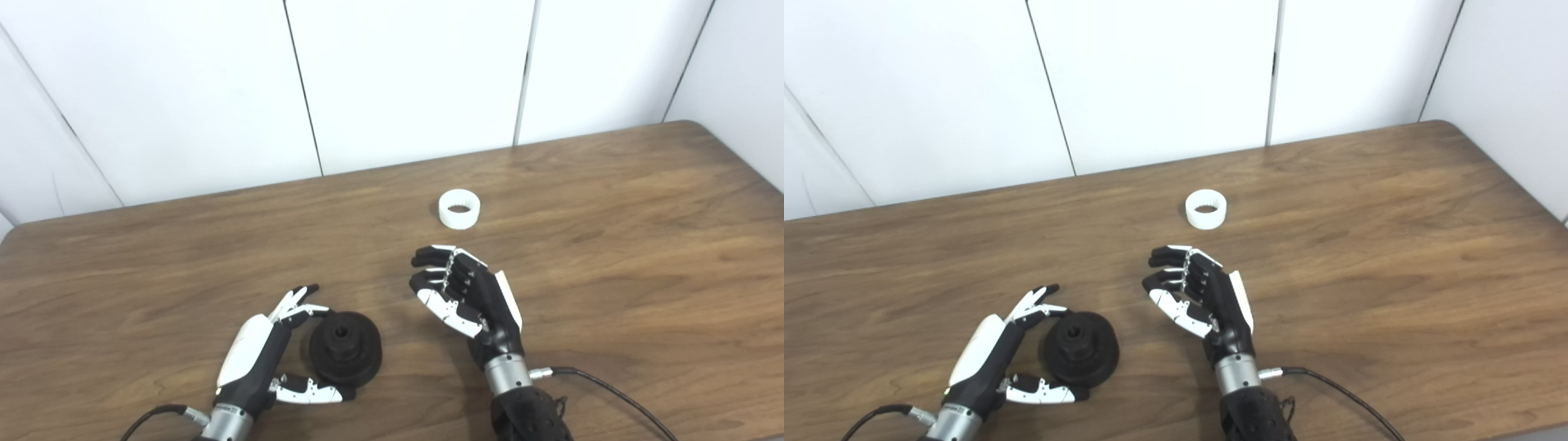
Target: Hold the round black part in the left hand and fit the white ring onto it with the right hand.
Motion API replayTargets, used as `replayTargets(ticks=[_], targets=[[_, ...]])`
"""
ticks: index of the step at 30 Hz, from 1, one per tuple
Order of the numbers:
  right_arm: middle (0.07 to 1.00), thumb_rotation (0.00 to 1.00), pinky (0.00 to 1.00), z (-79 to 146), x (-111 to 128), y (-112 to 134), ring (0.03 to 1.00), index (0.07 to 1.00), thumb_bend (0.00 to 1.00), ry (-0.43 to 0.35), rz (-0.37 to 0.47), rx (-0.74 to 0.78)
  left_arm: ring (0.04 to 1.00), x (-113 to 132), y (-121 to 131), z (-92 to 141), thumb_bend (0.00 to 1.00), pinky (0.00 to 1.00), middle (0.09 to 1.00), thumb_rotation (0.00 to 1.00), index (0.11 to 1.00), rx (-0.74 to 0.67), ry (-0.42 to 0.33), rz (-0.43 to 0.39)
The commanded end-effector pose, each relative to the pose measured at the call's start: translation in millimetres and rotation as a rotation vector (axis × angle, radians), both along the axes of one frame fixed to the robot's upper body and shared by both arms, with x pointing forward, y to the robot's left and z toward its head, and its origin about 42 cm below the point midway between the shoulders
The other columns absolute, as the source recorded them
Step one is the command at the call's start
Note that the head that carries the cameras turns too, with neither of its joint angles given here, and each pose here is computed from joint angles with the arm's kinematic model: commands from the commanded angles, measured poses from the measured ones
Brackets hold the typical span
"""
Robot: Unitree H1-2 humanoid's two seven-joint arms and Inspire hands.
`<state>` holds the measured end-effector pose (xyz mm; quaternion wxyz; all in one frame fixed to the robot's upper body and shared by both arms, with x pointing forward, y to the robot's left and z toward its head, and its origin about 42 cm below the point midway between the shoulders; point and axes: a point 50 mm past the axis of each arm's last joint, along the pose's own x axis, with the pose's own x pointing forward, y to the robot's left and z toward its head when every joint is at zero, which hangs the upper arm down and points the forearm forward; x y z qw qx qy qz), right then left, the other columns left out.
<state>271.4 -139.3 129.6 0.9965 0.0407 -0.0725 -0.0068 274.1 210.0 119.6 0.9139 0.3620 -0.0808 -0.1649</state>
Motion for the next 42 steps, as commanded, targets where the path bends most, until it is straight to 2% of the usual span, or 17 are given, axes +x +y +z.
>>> replayTargets(ticks=[1,6,13,16,20,25,29,35,42], targets=[[0.63,0.19,0.48,2.4,-2.9,21.8,0.563,0.618,0.46,-0.008,0.001,0.055,0.982,-1.7,3.9,-5.5,0.89,0.91,0.954,0.19,0.598,0.017,0.043,-0.02],[0.636,0.21,0.48,2.1,-1.9,20.2,0.569,0.625,0.47,-0.007,-0.002,0.045,0.979,-1.2,2.5,-5.7,0.89,0.9,0.951,0.18,0.597,0.014,0.038,-0.021],[0.636,0.18,0.48,5.5,2.8,13.2,0.577,0.629,0.45,-0.032,-0.019,0.023,0.983,-2.0,1.7,-7.3,0.89,0.92,0.952,0.19,0.598,0.011,0.046,-0.021],[0.659,0.15,0.52,11.7,9.1,5.1,0.619,0.631,0.45,-0.068,-0.053,-0.038,0.984,-2.6,1.2,-7.2,0.89,0.92,0.954,0.18,0.597,0.009,0.051,-0.015],[0.684,0.11,0.58,25.1,22.6,-12.0,0.663,0.655,0.49,-0.133,-0.12,-0.213,0.983,-3.8,0.9,-8.0,0.89,0.92,0.953,0.18,0.597,0.009,0.049,-0.015],[0.721,0.21,0.54,44.8,39.4,-35.1,0.654,0.691,0.56,-0.167,-0.183,-0.379,0.981,-3.7,1.0,-9.6,0.88,0.91,0.953,0.18,0.599,0.011,0.044,-0.02],[0.747,0.31,0.64,64.2,51.0,-52.8,0.718,0.712,0.58,-0.182,-0.223,-0.497,0.979,-3.4,1.1,-10.5,0.89,0.91,0.951,0.19,0.6,0.014,0.044,-0.021],[0.791,0.38,0.64,89.7,66.5,-67.1,0.762,0.706,0.6,-0.237,-0.293,-0.629,0.983,-3.2,1.1,-11.3,0.88,0.92,0.952,0.21,0.599,0.011,0.046,-0.025],[0.835,0.38,0.66,111.5,83.2,-81.4,0.805,0.715,0.61,-0.255,-0.316,-0.704,0.981,-3.5,-0.7,-11.7,0.89,0.92,0.951,0.21,0.599,0.01,0.044,-0.028]])
